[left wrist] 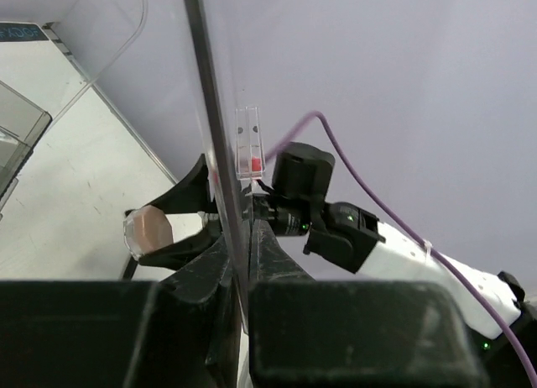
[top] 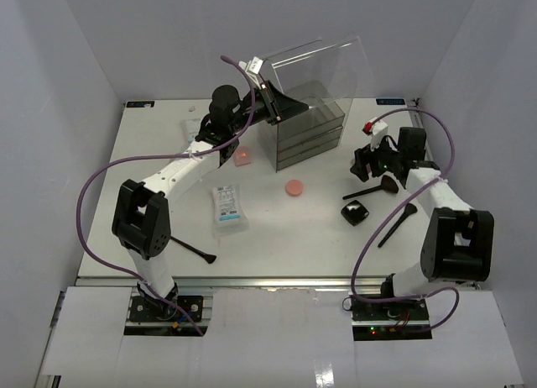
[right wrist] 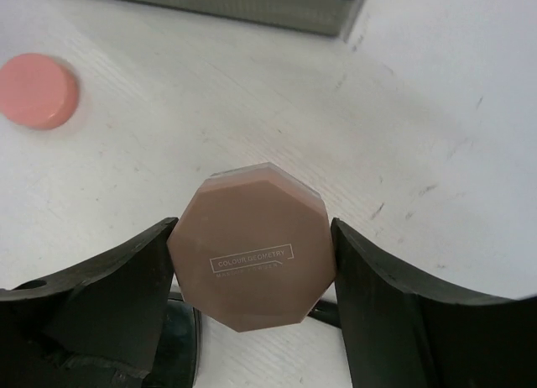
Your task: Organize the makeup
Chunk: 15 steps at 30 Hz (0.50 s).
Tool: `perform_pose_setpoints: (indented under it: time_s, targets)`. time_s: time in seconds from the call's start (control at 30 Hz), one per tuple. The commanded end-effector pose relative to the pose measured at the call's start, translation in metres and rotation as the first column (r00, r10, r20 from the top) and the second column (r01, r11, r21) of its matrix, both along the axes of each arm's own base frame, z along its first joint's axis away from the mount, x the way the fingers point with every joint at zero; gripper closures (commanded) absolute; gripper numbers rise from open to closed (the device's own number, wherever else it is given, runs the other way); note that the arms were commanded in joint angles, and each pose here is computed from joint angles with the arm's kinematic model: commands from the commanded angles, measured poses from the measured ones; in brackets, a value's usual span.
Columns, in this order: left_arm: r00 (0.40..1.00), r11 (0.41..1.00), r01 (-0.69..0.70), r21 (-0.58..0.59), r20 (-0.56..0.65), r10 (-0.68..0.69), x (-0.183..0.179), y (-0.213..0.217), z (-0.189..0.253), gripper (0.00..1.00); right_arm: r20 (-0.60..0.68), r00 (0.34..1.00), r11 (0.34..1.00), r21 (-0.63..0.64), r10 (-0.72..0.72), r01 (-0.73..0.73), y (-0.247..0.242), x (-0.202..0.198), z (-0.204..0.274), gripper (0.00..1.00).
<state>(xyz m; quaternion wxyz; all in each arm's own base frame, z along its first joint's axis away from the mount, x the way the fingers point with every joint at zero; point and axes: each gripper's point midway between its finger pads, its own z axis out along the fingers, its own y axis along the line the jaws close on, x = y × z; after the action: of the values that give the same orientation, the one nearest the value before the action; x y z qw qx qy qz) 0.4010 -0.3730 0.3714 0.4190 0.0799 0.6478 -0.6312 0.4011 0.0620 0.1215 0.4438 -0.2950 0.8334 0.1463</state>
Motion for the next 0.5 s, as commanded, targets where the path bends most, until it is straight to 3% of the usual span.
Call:
perform_pose_setpoints:
  time_s: [0.0,0.1,0.2,0.47]
  targets:
    - [0.985,0.991,-0.012,-0.131,0.170,0.034,-0.015,0.020,0.086,0.91,0.310,0.912,0.963,-0.118,0.269,-0.243,0.049,-0.011,0.052,0.92]
    - [0.985,0.990,-0.008,-0.143,0.167,0.032,-0.016,0.021,0.091,0.91,0.401,0.840,0.929,-0.220,0.365,-0.299,0.083,-0.023,0.058,0.92]
    - [0.985,0.988,-0.008,-0.153,0.171,0.034,-0.016,0.022,0.098,0.91,0.480,0.795,0.923,-0.282,0.371,-0.261,0.106,-0.018,0.072,0.92]
    - [0.985,0.980,0.007,-0.200,0.172,0.028,-0.016,0.024,0.124,0.91,0.616,0.754,0.967,-0.230,0.230,-0.107,0.133,0.024,0.118,0.92]
